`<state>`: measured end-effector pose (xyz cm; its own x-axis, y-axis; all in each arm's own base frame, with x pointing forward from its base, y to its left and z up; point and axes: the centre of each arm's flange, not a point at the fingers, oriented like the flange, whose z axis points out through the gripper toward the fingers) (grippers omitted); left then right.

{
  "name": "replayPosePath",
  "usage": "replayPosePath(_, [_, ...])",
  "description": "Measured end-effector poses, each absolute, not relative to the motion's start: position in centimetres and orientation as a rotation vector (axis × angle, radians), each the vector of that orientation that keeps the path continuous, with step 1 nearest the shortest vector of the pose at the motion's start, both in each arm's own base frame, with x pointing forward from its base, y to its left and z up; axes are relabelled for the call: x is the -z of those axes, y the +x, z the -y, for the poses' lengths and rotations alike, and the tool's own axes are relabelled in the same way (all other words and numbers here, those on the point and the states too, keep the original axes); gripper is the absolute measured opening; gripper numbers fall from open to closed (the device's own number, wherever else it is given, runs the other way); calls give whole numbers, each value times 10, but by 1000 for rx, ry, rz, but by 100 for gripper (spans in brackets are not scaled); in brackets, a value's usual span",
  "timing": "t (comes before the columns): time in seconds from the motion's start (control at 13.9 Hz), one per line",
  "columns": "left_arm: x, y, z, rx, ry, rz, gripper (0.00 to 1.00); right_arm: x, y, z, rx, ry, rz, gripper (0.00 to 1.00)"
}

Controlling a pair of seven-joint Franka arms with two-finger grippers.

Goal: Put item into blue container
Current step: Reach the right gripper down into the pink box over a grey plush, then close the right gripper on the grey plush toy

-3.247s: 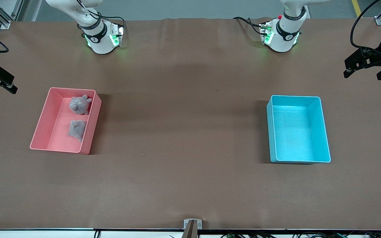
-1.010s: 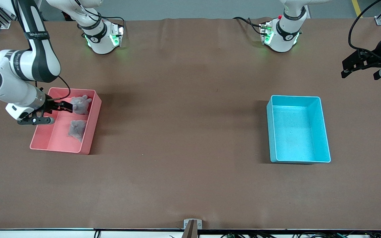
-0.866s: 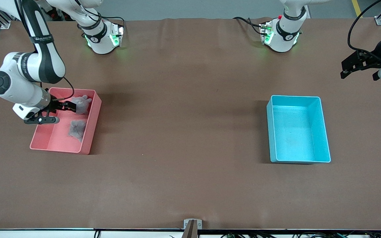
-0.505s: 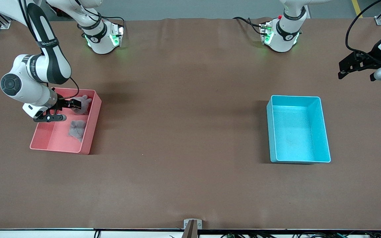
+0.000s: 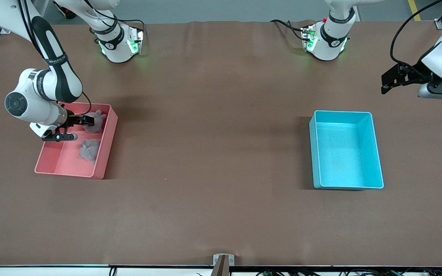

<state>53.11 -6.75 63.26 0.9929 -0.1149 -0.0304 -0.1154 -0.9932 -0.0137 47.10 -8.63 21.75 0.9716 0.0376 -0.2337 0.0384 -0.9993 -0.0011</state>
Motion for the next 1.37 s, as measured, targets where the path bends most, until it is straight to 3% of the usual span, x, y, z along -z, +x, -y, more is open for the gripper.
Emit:
replayPosePath(0.51, [-625, 535, 83, -56, -3121, -174, 100, -200, 465, 82, 428, 3120, -59, 97])
replayPosePath(0.65, [-624, 535, 83, -55, -3122, -173, 100, -195, 463, 80, 449, 3124, -54, 82])
replayPosePath(0.79, [-624, 536, 83, -56, -3122, -173, 100, -193, 462, 79, 468, 3123, -59, 76])
replayPosePath(1.01, [-624, 536, 82, -52, -3122, -171, 100, -194, 462, 78, 485, 3123, -64, 44])
replayPosePath(1.15, [-625, 536, 81, -49, -3123, -168, 100, -195, 463, 78, 491, 3123, -78, 29])
replayPosePath(1.37, [-627, 536, 79, -46, -3123, -160, 100, -196, 463, 76, 516, 3125, -130, 22])
